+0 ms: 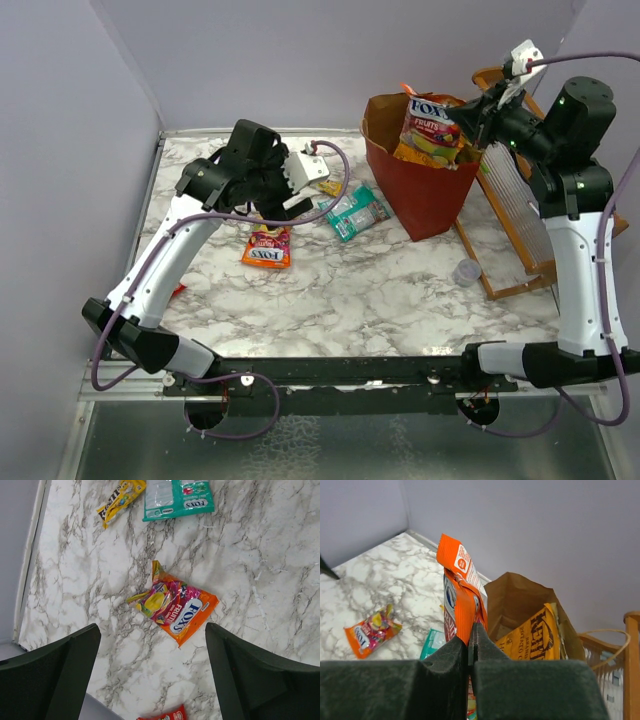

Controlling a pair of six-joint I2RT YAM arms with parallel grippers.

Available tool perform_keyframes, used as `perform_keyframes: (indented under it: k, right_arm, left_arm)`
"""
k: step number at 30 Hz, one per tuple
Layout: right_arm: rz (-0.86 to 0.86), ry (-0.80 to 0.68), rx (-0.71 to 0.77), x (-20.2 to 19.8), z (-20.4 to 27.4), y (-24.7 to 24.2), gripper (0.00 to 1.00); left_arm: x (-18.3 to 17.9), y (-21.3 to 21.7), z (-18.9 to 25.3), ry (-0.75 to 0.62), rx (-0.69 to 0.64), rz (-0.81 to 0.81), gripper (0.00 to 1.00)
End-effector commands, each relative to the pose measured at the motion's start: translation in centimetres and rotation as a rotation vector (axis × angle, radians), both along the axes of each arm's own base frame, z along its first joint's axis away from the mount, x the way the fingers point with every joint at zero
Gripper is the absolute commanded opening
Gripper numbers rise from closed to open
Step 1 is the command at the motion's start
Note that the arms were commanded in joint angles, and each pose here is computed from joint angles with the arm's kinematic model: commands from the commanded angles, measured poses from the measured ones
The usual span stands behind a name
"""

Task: Place the snacks into the paper bag
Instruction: Place the snack in the paper bag.

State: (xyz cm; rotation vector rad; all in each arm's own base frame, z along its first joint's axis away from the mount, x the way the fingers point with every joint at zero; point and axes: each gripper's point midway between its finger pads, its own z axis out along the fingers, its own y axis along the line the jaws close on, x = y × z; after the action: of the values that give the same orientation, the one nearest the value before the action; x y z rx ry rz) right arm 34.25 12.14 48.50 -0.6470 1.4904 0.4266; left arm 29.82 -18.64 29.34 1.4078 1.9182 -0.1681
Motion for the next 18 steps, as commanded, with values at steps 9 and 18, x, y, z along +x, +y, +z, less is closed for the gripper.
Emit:
perform_keyframes:
  k: [9, 18]
  right_arm:
    - [-0.186, -0.03, 0.082, 10.3, -1.2, -1.9, 0.01]
    - [-0.218, 0.085, 0.098, 16.8, -7.7, -1.4, 0.01]
  left_arm:
    - [1.0, 1.7, 0.8, -0.056, -0.027, 0.107, 0.95]
    - [1.4, 2.2, 0.2, -0.056, -0.013, 0.137, 0.95]
